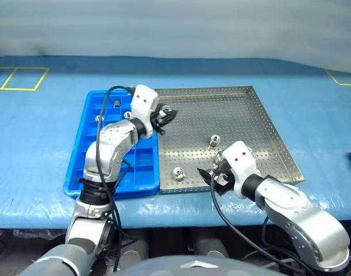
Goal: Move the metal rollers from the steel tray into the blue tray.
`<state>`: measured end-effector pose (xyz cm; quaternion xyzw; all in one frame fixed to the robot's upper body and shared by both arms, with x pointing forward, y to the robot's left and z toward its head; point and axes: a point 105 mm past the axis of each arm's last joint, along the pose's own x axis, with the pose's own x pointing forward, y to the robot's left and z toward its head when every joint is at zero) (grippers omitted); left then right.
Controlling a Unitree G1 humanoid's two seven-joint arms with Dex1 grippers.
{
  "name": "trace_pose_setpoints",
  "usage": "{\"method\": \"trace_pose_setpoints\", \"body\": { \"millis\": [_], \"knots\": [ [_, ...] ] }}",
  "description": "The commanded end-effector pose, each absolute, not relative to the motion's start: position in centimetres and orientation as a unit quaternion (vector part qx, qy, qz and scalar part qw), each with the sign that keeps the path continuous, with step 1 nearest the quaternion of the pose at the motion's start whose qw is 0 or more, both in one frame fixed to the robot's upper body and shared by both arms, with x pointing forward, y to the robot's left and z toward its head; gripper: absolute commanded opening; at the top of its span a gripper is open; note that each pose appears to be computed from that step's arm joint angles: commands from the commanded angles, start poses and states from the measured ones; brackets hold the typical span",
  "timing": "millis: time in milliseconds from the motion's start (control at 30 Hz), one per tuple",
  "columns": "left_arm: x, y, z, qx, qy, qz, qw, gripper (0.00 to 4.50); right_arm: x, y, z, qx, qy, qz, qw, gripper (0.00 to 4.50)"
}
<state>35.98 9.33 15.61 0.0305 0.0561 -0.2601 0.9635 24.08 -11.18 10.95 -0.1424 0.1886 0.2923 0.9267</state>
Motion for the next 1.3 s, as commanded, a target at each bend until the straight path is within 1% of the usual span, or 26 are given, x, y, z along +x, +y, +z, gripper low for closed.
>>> {"method": "trace_pose_setpoints", "body": {
  "millis": [33, 167, 367, 500, 567, 700, 967, 1033, 1100, 1233, 1267, 1300],
  "knots": [
    [35.9, 12.3, 17.8, 0.05, 0.0, -0.156, 0.987, 1.71, 24.5, -9.9, 11.9, -0.147, 0.161, 0.319, 0.922, 4.5],
    [35.7, 15.2, 16.6, 0.075, 0.01, -0.061, 0.995, 1.71, 25.0, -9.0, 12.0, -0.153, 0.156, 0.342, 0.914, 4.5],
    [34.9, 18.4, 14.9, 0.104, 0.033, 0.015, 0.994, 1.71, 25.2, -8.6, 12.1, -0.158, 0.154, 0.355, 0.908, 4.5],
    [34.9, 20.1, 13.9, 0.118, 0.05, 0.053, 0.99, 1.71, 25.1, -8.6, 12.0, -0.156, 0.157, 0.359, 0.907, 4.5],
    [34.9, 20.6, 13.6, 0.133, 0.056, 0.065, 0.987, 1.71, 25.0, -8.6, 11.9, -0.155, 0.159, 0.358, 0.907, 4.5],
    [34.9, 21.6, 12.8, 0.127, 0.072, 0.087, 0.985, 1.71, 24.8, -8.7, 11.8, -0.154, 0.161, 0.355, 0.908, 4.5],
    [34.7, 21.2, 10.9, 0.127, 0.115, 0.058, 0.983, 1.71, 24.6, -9.0, 11.7, -0.151, 0.163, 0.345, 0.912, 4.5],
    [34.5, 21.2, 10.8, 0.122, 0.119, 0.053, 0.984, 2.45, 24.6, -9.1, 11.7, -0.151, 0.163, 0.345, 0.912, 4.5],
    [34.4, 21.2, 11.2, 0.125, 0.107, 0.049, 0.985, 3.09, 24.5, -9.1, 11.7, -0.15, 0.164, 0.343, 0.913, 4.5],
    [34.9, 19.8, 13.9, 0.122, 0.043, 0.018, 0.991, 4.42, 24.4, -9.4, 11.7, -0.145, 0.165, 0.335, 0.916, 4.5],
    [35.0, 19.2, 14.6, 0.123, 0.029, 0.006, 0.992, 4.47, 24.3, -9.5, 11.7, -0.144, 0.166, 0.333, 0.917, 4.5],
    [35.2, 17.5, 15.5, 0.108, 0.013, -0.041, 0.993, 4.47, 24.1, -9.8, 11.5, -0.143, 0.169, 0.33, 0.918, 4.5]
  ]
}}
